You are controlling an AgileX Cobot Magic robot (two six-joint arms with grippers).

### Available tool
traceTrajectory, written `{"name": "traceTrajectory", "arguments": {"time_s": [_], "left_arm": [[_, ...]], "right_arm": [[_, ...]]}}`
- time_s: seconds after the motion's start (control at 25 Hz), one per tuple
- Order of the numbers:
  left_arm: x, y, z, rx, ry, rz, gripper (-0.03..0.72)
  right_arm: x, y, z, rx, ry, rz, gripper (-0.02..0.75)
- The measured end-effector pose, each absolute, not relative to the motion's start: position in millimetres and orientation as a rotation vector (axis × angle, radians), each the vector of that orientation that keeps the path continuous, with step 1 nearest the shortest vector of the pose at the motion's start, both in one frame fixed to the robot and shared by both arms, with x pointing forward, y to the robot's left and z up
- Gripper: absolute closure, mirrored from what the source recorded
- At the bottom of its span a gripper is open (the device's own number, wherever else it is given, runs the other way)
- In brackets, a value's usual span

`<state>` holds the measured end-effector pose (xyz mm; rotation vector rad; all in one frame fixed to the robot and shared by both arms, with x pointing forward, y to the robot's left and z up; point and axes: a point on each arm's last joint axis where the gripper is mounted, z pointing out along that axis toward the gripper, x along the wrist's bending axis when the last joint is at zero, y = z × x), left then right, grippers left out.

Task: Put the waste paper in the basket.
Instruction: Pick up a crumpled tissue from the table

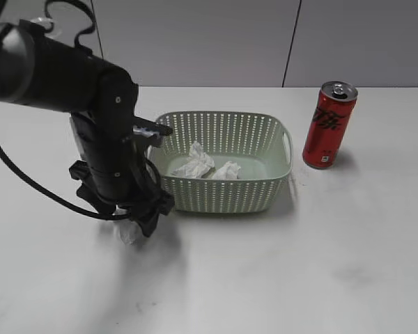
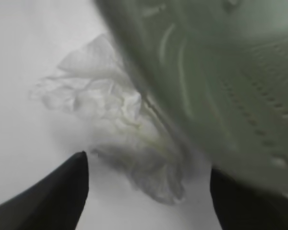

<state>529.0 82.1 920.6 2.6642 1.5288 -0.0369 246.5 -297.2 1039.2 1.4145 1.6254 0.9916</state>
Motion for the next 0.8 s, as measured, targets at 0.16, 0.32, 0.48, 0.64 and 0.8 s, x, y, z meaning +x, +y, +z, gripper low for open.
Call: {"name": "traceTrajectory", "arguments": {"time_s": [0.16, 0.32, 0.48, 0.64, 0.8], "left_arm": [[532.2, 77.4, 899.5, 2.672, 1.534, -0.042, 0.104], [533.8, 76.5, 894.0, 2.654, 1.565, -0.037, 0.239], [533.5, 77.5, 896.5, 2.657, 1.569, -0.029, 0.564], [530.2, 82.0, 924.1, 2.644, 1.539, 0.018, 0.643], [522.9, 88.1, 975.0, 2.554, 1.479, 0.095, 0.648]], "right_arm": [[246.5, -297.2, 1039.2, 1.415, 1.625, 0.992, 0.145], [246.5, -297.3, 1039.2, 1.414, 1.625, 0.99, 0.145], [246.5, -297.4, 1039.2, 1.414, 1.625, 0.989, 0.146], [246.5, -297.4, 1039.2, 1.414, 1.625, 0.989, 0.146], [246.5, -297.4, 1039.2, 1.414, 1.625, 0.989, 0.146]]}}
